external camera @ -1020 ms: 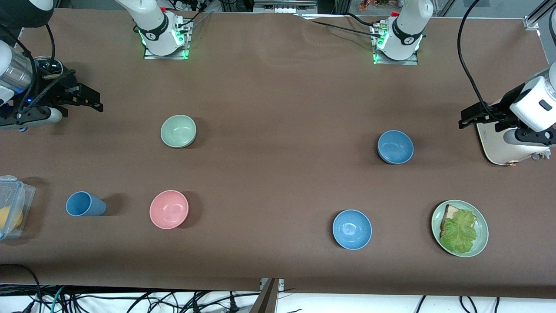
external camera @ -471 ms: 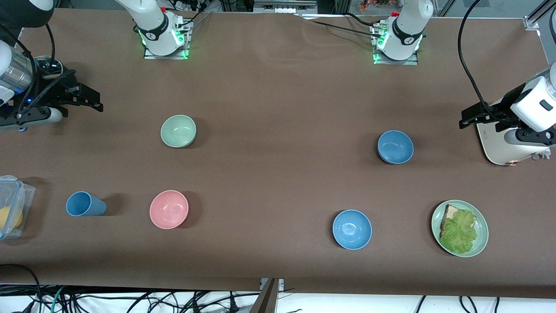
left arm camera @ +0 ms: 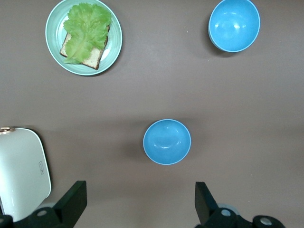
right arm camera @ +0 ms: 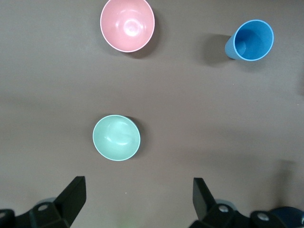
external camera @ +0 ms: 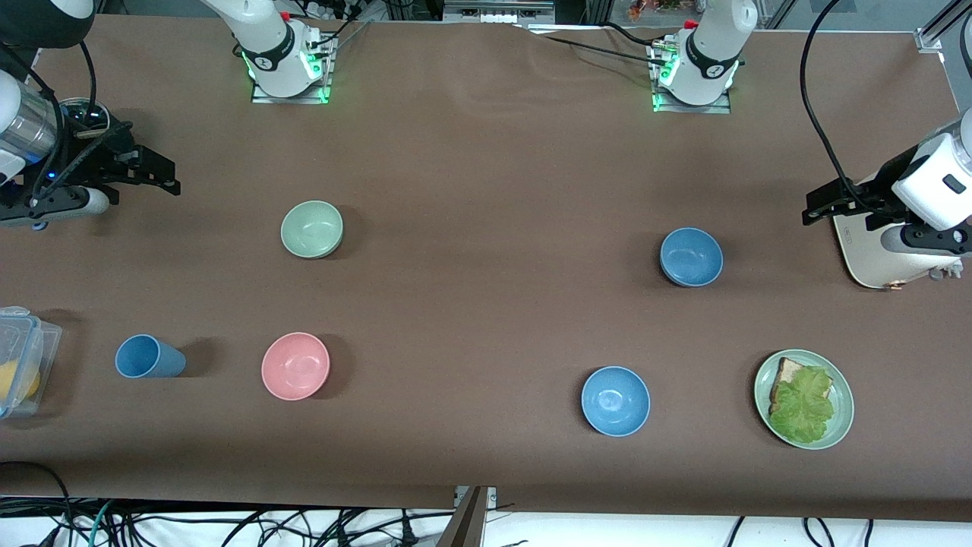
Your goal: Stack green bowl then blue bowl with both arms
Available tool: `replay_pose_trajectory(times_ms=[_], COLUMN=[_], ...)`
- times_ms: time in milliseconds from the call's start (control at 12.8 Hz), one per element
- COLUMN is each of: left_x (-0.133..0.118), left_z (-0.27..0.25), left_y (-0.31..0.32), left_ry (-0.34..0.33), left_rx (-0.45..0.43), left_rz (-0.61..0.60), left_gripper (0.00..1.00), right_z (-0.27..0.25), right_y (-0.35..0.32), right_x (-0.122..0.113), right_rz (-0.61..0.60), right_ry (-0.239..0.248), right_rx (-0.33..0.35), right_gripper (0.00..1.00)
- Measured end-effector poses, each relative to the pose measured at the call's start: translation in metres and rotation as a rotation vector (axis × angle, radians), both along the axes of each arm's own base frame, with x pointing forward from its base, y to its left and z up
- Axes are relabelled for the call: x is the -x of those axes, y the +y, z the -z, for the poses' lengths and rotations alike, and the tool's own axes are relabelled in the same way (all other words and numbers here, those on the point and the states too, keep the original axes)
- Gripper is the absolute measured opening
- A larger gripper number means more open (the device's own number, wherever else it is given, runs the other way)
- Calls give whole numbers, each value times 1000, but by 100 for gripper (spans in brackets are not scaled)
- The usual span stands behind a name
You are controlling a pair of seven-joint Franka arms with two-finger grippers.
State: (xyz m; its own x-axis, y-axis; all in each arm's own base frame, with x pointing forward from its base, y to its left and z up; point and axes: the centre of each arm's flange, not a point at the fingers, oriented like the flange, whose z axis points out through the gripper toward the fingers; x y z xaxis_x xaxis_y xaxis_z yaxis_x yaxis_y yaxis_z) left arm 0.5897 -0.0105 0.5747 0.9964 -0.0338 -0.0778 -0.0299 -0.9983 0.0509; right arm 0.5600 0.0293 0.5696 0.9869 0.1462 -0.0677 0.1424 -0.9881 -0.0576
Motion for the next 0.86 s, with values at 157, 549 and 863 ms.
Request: replay_pose_trajectory(times_ms=[157, 549, 863], left_x=[0, 0, 0], left_z=[0, 0, 0], left_y=[0, 0, 0], left_ry=[0, 0, 0], left_rx=[0, 0, 0], left_rz=[0, 1, 1], left_gripper=[100, 100, 100], right_z=[0, 18, 102], right_y=[0, 0, -2], right_x=[0, 2, 6], right_rz=[0, 1, 13], right_ry=[0, 35, 60], right_rx=[0, 2, 5], right_gripper=[100, 100, 100])
